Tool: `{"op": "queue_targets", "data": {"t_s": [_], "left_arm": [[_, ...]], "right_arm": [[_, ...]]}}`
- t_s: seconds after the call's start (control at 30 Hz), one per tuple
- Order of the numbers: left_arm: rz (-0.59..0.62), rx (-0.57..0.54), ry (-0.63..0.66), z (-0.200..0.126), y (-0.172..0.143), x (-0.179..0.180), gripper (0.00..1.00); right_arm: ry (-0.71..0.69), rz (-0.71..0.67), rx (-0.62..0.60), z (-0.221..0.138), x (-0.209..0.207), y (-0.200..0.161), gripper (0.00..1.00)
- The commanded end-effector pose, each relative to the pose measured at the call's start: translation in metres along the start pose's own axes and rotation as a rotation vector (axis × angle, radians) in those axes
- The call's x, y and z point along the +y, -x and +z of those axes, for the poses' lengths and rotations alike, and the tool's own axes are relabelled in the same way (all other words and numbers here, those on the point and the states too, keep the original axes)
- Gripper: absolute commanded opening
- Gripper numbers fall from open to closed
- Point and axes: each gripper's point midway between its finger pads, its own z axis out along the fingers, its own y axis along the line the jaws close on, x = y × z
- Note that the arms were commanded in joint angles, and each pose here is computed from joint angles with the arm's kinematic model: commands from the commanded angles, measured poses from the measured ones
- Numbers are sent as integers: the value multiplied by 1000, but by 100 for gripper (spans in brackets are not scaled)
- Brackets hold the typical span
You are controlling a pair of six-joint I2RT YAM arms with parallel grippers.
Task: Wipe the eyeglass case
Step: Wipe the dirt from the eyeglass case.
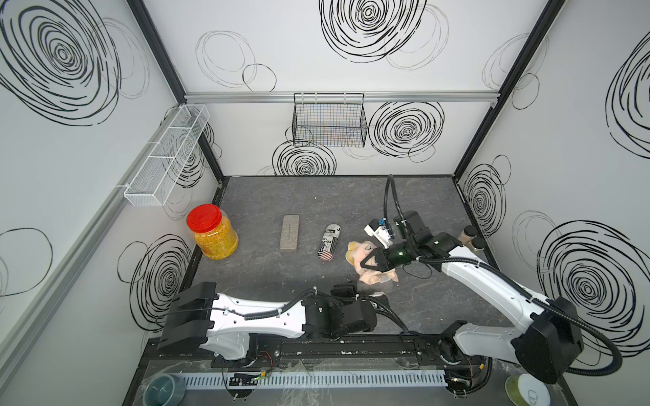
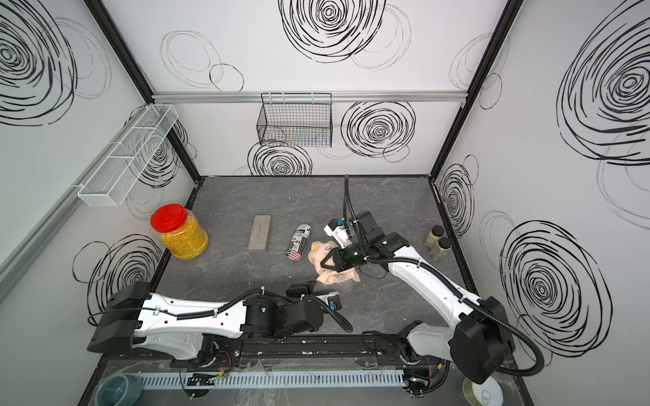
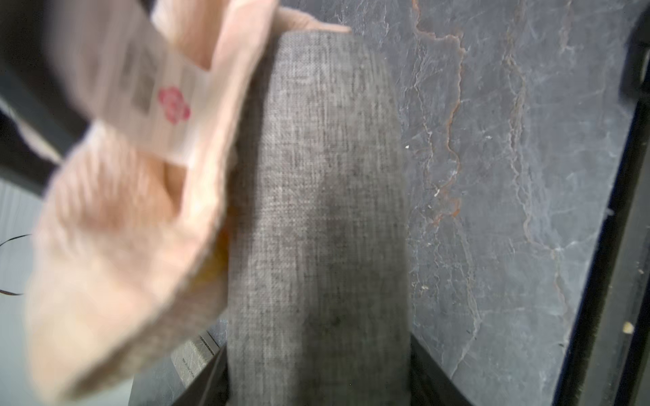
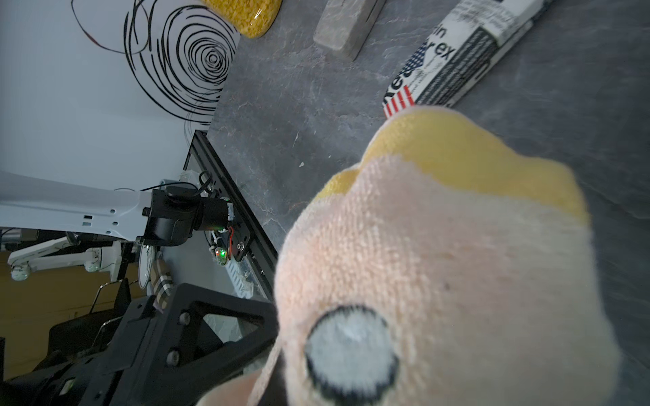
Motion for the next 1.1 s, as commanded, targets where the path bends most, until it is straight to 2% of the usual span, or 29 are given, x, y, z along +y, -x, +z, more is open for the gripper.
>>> {"op": "queue_targets", "data": {"t_s": [0.0,0.07,0.2,0.37,0.43,0.53,0.6,0.8,0.9,1.07], "left_arm": [[-12,-19,94,0,8,14,55],[-2,-13,105,1,6,13,55],[-2,-20,104,0,6,12,55],[0,-16,102,1,6,11,55],[2,-13,99,2,6,10,55],[5,-14,99,1,7,9,55],[8,-13,107,1,7,10,55],[8,-14,114,0,6,10,54],[14,-9,109,2,5,8,54],[14,-12,105,2,6,7,54]], "right_arm": [[-3,-12,22,12,11,9,0],[-61,37,70,14,-2,1,0],[-209,80,86,1,-31,-18,0],[-350,175,-14,-41,-60,-27,0],[-347,156,-65,-51,-59,-25,0],[-202,91,-117,-48,-32,-14,0],[-110,53,-113,-38,-12,-7,0],[16,-6,-68,-7,25,10,0],[-48,9,-37,-4,15,6,0],[-245,116,-23,-26,-33,-18,0]]}}
